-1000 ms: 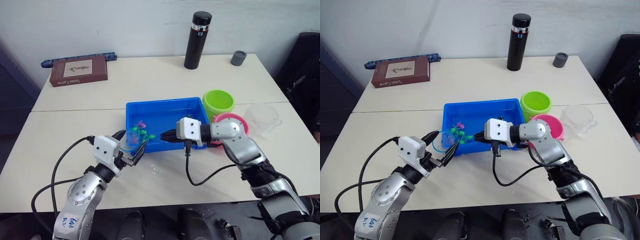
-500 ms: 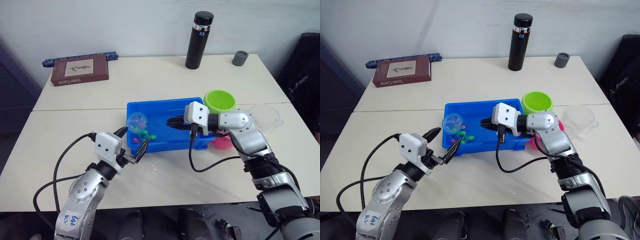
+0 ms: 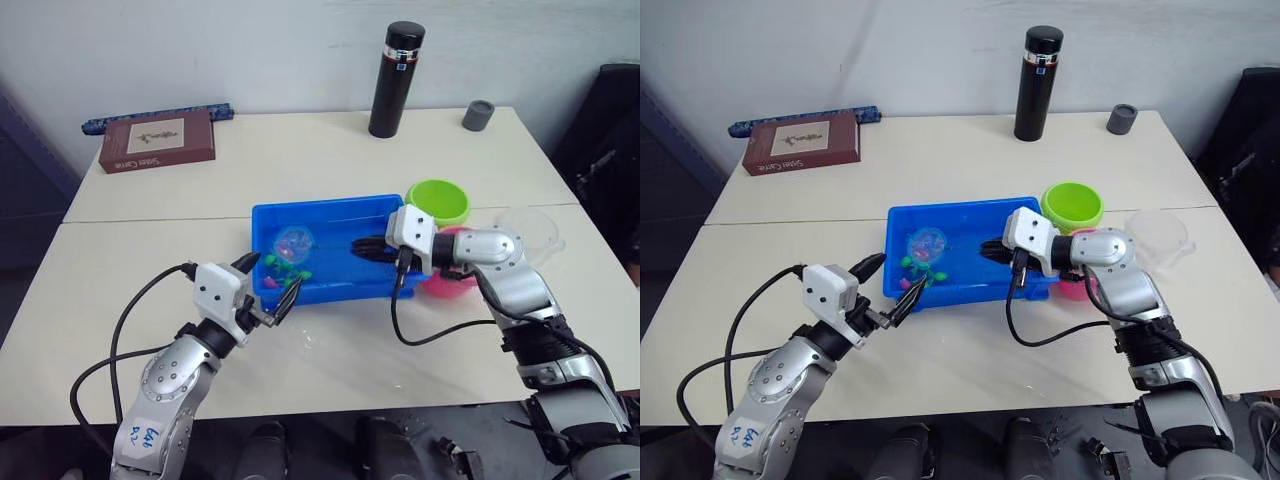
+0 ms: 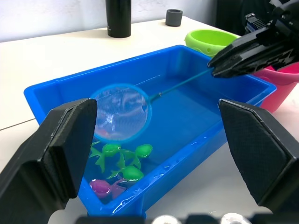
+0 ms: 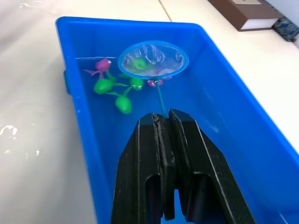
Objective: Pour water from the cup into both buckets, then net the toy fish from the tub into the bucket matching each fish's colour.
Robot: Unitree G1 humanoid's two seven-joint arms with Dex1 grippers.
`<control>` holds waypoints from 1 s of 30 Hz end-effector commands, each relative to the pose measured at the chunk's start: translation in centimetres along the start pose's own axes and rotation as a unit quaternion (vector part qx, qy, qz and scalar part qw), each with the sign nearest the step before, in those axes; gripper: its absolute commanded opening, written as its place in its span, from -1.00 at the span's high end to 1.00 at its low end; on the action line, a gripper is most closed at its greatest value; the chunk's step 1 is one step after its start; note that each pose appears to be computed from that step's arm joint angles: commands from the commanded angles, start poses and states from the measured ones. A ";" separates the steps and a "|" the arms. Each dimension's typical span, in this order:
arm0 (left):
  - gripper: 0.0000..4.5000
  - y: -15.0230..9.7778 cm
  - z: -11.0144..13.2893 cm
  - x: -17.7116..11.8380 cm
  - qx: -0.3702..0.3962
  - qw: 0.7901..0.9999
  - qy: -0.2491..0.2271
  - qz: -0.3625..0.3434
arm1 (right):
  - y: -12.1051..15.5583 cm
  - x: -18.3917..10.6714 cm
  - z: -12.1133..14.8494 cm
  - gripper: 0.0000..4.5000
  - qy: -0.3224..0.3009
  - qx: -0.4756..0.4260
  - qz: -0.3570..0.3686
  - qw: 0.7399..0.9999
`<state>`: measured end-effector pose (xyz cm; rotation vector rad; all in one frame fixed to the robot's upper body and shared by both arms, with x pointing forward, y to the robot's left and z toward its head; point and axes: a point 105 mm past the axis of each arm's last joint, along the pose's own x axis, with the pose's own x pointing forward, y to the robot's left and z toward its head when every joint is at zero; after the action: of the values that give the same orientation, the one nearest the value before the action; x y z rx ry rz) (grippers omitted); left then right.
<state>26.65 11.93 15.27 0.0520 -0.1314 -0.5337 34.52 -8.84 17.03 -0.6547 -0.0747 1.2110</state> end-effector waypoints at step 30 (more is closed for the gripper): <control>-0.98 -0.2 0.3 0.3 -0.001 1.000 -0.013 0.008 | 2.1 2.5 -0.9 1.00 0.047 -0.098 0.085 0.990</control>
<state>26.99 11.77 14.55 0.0290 -0.1081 -0.5185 33.87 -6.62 14.08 -0.8652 -0.0369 1.3476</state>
